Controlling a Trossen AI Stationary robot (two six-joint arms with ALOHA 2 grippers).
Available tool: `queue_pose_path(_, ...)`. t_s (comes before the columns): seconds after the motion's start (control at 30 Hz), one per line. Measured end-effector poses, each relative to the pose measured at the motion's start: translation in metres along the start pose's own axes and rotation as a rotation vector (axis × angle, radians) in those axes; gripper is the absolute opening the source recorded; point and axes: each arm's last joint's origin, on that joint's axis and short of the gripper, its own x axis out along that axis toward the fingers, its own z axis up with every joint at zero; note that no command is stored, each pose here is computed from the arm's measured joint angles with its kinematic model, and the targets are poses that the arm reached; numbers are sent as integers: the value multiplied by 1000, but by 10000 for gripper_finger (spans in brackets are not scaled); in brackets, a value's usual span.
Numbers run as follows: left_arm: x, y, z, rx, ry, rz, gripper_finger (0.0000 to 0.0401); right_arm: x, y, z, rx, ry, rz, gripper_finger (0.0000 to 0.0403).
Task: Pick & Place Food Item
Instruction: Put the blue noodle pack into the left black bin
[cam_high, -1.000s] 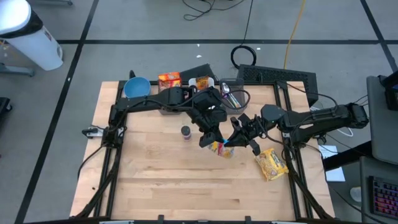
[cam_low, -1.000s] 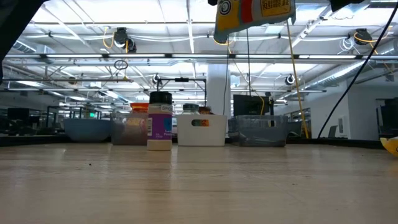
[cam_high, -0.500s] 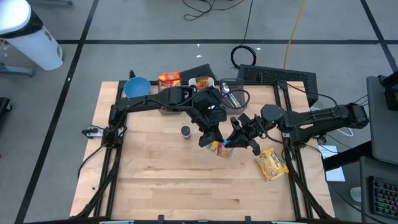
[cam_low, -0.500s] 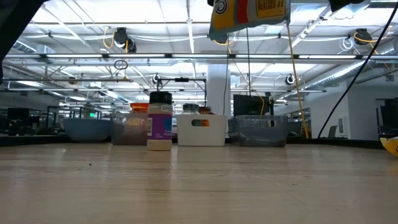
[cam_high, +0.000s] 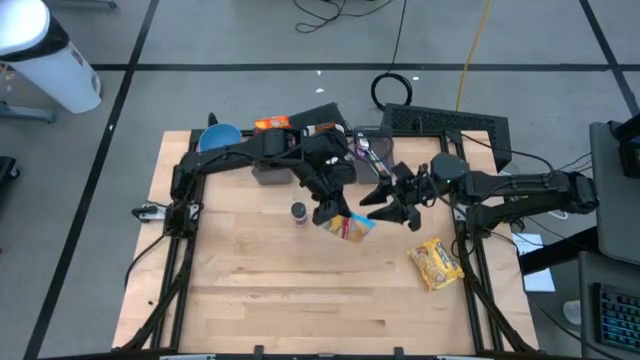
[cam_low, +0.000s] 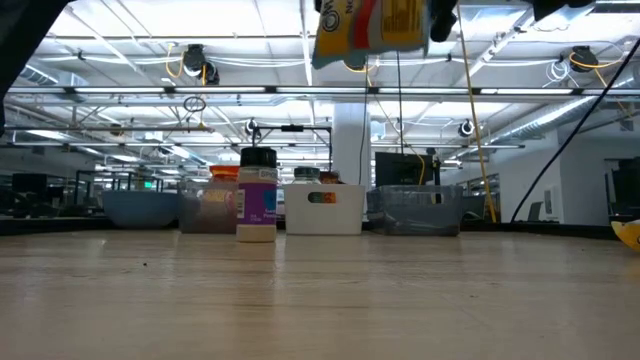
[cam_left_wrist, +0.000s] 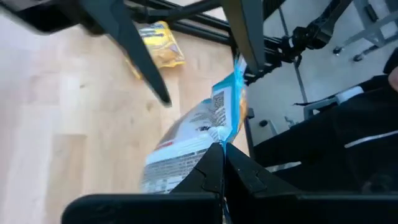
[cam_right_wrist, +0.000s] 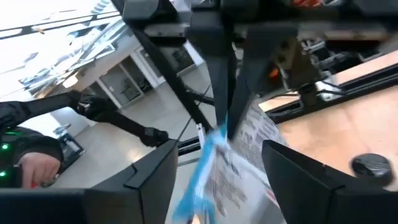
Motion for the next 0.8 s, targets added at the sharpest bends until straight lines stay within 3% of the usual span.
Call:
queue_pose_path(0.23,-41,-1,-5,15,-18,87,1,-16,0,12,-15,-59,-31,241)
queue_pose_path(0.47,-103,5,-18,10,-50,225,1,-22,-5,12,-2,-49,-78,230)
queue_pose_path(0.8,-185,51,-45,-43,-35,388,0,-25,-13,15,3,-105,-202,228)
